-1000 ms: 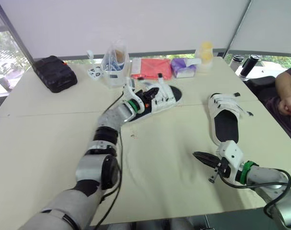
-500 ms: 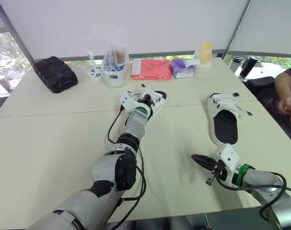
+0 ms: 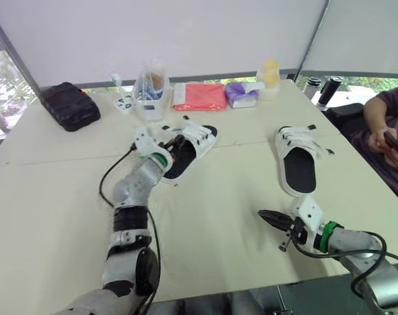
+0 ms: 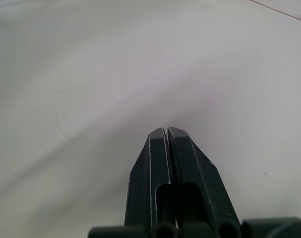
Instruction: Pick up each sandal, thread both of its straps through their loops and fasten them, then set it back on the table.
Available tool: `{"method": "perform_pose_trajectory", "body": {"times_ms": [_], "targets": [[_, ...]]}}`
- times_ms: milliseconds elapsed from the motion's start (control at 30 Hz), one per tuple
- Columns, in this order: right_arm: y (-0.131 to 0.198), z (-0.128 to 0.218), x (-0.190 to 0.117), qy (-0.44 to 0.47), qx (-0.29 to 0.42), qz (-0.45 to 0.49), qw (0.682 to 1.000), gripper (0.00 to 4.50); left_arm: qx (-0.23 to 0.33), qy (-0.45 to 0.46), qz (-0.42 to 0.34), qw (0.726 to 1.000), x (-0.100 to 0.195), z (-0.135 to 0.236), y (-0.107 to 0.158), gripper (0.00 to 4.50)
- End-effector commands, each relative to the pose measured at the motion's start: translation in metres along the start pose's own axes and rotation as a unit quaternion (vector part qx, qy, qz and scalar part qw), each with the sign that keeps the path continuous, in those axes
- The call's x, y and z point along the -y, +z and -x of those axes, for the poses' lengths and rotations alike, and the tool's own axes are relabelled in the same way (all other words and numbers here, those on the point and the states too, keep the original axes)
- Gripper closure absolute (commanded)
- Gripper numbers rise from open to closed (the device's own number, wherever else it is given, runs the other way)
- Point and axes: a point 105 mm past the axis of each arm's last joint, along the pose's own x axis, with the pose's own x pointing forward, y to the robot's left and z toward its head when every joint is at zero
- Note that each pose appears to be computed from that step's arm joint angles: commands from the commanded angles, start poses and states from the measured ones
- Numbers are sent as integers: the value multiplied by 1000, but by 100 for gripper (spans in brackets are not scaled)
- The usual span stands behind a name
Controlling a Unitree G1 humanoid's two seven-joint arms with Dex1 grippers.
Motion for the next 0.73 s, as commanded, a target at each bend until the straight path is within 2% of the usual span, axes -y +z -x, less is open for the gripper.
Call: {"method": "perform_pose_trajectory", "body": {"times_ms": [33,133,200,233,300,367,400,433,467,500,600,667,733], "targets": [[9,-3,0,8,20,17,1000,450,-44,-39,42,997,18,22,-13,2],[9,-4,2,9,21,18,1000,450,-59,-55,51,995,23,35,-19,2],[9,-4,3,11,19,22,1000,450,-51,-63,22,996,23,44,-13,2],[9,-3,4,11,19,22,1000,450,-23,-65,-51,996,24,50,0,2],[9,-2,5,11,19,22,1000,450,23,-111,-192,975,39,65,20,2],[11,-1,7,8,24,16,1000,450,47,-147,-285,946,49,76,27,2],[18,0,9,5,39,-4,999,450,52,-187,-383,903,56,87,24,2],[25,1,11,4,55,-25,998,450,28,-228,-460,858,58,98,13,2],[30,2,12,5,66,-39,997,450,4,-256,-506,824,57,105,3,2],[35,4,13,5,76,-57,995,450,-26,-275,-519,809,52,113,-5,2],[43,10,18,1,98,-103,990,450,-54,-272,-486,828,34,125,-2,2],[46,14,21,-5,108,-129,986,450,-58,-261,-452,851,21,131,1,2],[46,14,22,-12,115,-150,982,450,-60,-247,-439,862,6,136,1,2]]}}
